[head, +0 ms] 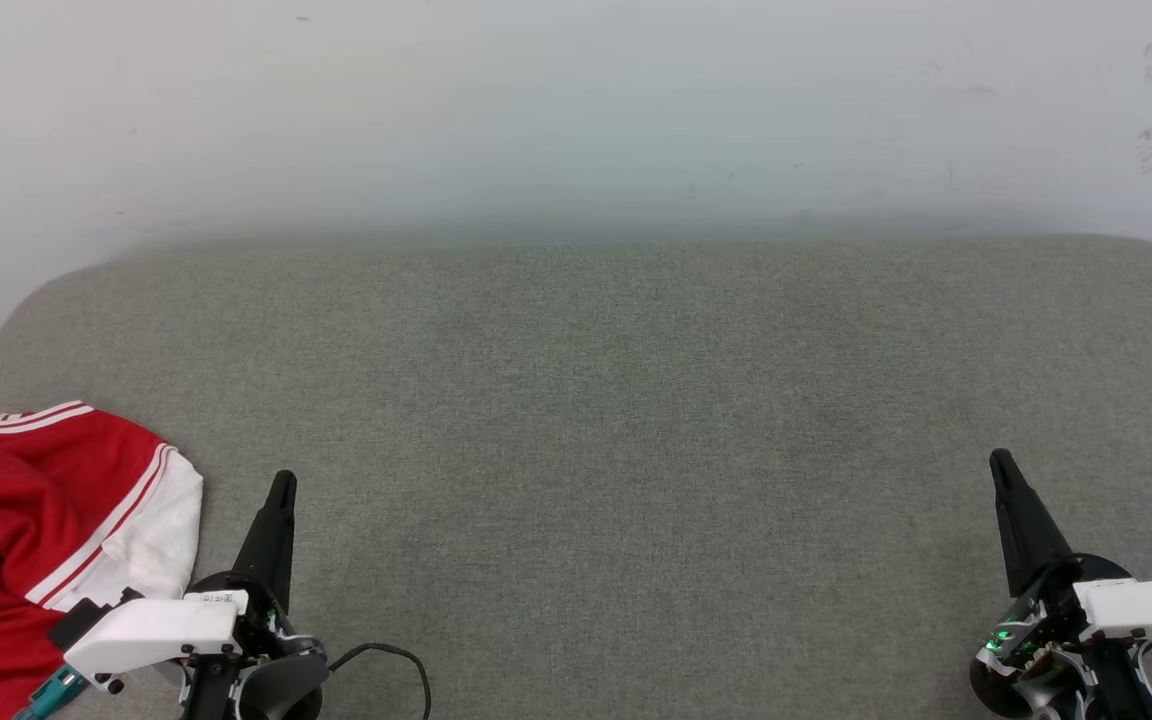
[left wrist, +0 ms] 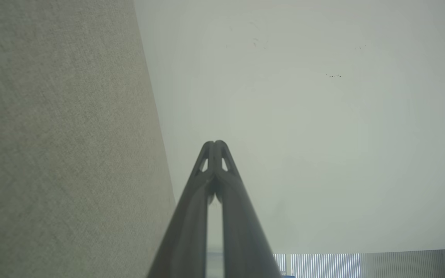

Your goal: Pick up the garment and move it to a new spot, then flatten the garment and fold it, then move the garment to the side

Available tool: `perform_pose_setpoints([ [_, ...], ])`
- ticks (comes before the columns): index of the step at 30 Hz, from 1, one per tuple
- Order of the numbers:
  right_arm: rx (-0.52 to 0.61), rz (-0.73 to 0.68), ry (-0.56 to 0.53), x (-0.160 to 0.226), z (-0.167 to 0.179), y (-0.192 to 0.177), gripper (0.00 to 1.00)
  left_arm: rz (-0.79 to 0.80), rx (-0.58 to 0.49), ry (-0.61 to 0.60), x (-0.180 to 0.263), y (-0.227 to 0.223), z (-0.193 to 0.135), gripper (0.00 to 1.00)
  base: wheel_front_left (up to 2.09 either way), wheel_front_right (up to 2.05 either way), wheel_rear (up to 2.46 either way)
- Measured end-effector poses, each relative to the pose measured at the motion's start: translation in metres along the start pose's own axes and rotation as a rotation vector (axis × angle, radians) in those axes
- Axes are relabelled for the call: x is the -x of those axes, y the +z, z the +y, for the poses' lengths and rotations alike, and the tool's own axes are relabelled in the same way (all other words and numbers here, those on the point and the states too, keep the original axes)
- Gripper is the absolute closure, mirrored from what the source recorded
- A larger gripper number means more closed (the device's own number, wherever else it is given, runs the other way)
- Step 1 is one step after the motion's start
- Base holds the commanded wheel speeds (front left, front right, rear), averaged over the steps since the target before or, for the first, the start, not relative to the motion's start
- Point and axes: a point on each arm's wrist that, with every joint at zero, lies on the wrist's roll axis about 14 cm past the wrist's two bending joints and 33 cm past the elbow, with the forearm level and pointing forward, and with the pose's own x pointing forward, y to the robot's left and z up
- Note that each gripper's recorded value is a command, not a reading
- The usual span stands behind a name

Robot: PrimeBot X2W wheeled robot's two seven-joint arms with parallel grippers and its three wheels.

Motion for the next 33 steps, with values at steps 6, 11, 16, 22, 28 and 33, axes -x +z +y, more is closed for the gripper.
perform_pose_setpoints([
  [6, 0.000, 0.000, 0.000, 0.000, 0.000, 0.000, 1.00, 0.000, 0.000, 0.000, 0.000, 0.000, 0.000, 1.00, 0.00, 0.00, 0.00],
  [11, 0.000, 0.000, 0.000, 0.000, 0.000, 0.000, 1.00, 0.000, 0.000, 0.000, 0.000, 0.000, 0.000, 1.00, 0.00, 0.00, 0.00],
  [16, 0.000, 0.000, 0.000, 0.000, 0.000, 0.000, 1.00, 0.001, 0.000, 0.000, 0.000, 0.000, 0.000, 1.00, 0.00, 0.00, 0.00],
  [22, -0.002, -0.001, -0.024, 0.003, -0.008, 0.000, 0.00, 0.001, 0.003, 0.023, 0.003, -0.001, 0.008, 0.00, 0.00, 0.00, 0.00],
  [28, 0.001, -0.009, -0.048, 0.009, -0.017, -0.001, 0.00, 0.002, 0.002, 0.048, 0.008, -0.005, 0.016, 0.00, 0.00, 0.00, 0.00],
  [33, 0.011, -0.016, -0.032, 0.009, -0.012, -0.004, 0.00, 0.002, -0.002, 0.020, 0.006, -0.010, 0.007, 0.00, 0.00, 0.00, 0.00],
])
